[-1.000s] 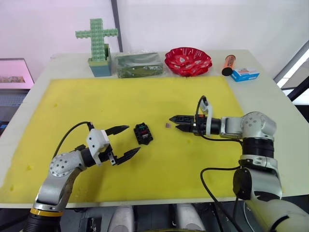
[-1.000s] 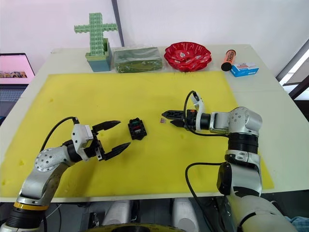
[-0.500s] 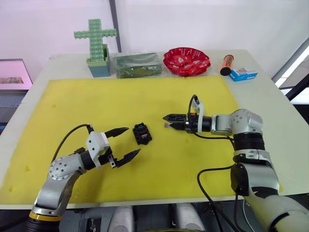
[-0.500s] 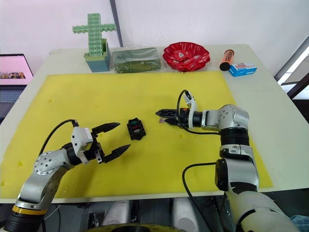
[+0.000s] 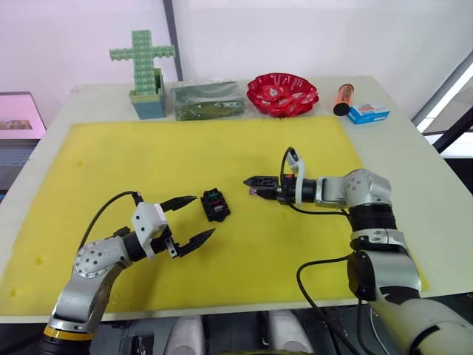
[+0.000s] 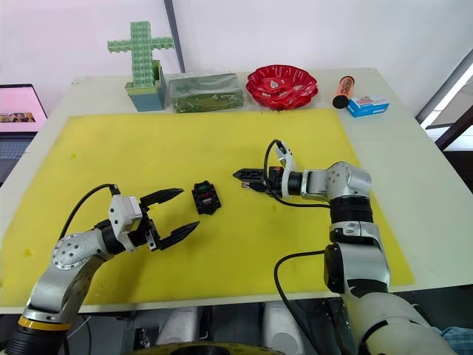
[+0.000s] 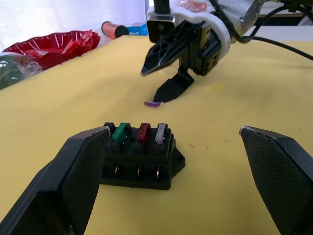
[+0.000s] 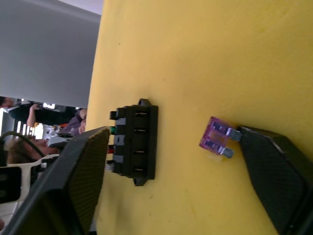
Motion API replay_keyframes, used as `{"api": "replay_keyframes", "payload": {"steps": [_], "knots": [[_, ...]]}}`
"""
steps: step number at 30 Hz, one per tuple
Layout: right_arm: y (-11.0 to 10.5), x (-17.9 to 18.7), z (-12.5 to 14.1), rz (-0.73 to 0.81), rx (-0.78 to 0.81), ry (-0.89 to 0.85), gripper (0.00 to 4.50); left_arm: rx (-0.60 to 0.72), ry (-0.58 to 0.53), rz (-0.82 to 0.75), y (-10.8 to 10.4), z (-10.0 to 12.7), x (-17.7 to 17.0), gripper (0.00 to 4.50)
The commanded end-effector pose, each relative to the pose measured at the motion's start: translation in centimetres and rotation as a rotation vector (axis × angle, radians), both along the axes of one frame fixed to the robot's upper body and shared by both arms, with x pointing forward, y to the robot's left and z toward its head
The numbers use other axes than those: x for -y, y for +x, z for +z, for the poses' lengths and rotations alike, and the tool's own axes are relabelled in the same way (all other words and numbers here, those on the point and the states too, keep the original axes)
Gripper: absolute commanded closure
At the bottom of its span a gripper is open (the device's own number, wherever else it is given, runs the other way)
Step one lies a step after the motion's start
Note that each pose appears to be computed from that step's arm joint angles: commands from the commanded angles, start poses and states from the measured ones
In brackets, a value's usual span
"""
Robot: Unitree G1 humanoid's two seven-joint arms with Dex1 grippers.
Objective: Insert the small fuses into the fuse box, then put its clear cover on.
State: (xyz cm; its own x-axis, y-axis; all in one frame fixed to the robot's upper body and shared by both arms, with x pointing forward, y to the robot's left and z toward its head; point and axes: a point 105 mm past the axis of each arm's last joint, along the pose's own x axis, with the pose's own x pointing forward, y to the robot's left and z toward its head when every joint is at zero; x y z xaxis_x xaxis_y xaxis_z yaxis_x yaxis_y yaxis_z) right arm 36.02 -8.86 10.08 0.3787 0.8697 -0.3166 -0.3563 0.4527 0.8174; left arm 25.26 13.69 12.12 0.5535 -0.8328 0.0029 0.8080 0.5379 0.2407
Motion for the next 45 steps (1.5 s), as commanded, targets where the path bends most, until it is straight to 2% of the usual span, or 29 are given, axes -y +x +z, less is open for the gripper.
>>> {"api": "replay_keyframes", "payload": {"steps": [1, 2, 7, 10, 20, 25, 28, 34, 40, 45], "knots": [[-0.3, 0.5, -2.6, -0.028, -0.059, -0.094, 1.53, 0.044, 0.005, -0.013, -0.2, 1.1, 0.3, 0.0], [-0.3, 0.7, -2.9, -0.035, -0.063, -0.106, 1.78, 0.044, 0.004, -0.013, -0.2, 1.1, 0.3, 0.0], [-0.8, 1.1, -3.6, -0.038, -0.068, -0.133, 3.65, 0.044, -0.002, -0.014, -0.2, 1.1, 0.5, 0.0], [-1.2, 1.4, -3.8, -0.037, -0.07, -0.146, 4.48, 0.044, -0.004, -0.015, -0.2, 1.1, 0.6, 0.0], [-1.0, 2.3, -2.7, -0.079, -0.04, -0.131, 4.48, 0.038, -0.006, -0.017, -0.1, 1.1, 0.7, 0.0], [-0.6, 4.1, 1.1, -0.22, -0.002, -0.021, 4.48, 0.036, -0.005, -0.01, -0.3, 1.1, 0.5, 0.0], [-2.5, 3.8, 2.3, -0.281, 0.044, 0.049, 4.48, 0.027, -0.002, -0.009, -0.5, 0.9, 0.2, 0.0], [-6.7, 3.6, 1.6, -0.412, 0.103, 0.013, 4.48, 0.018, -0.004, -0.016, -0.7, 0.8, 0.4, 0.0], [-10.0, 3.5, 0.3, -0.493, 0.014, 0.002, 4.48, 0.01, -0.005, -0.023, -0.8, 0.5, 0.5, 0.0], [-11.3, 2.4, 1.3, -0.528, -0.119, 0.032, 4.48, 0.009, -0.009, -0.02, -0.8, 0.5, 0.5, 0.0]]}}
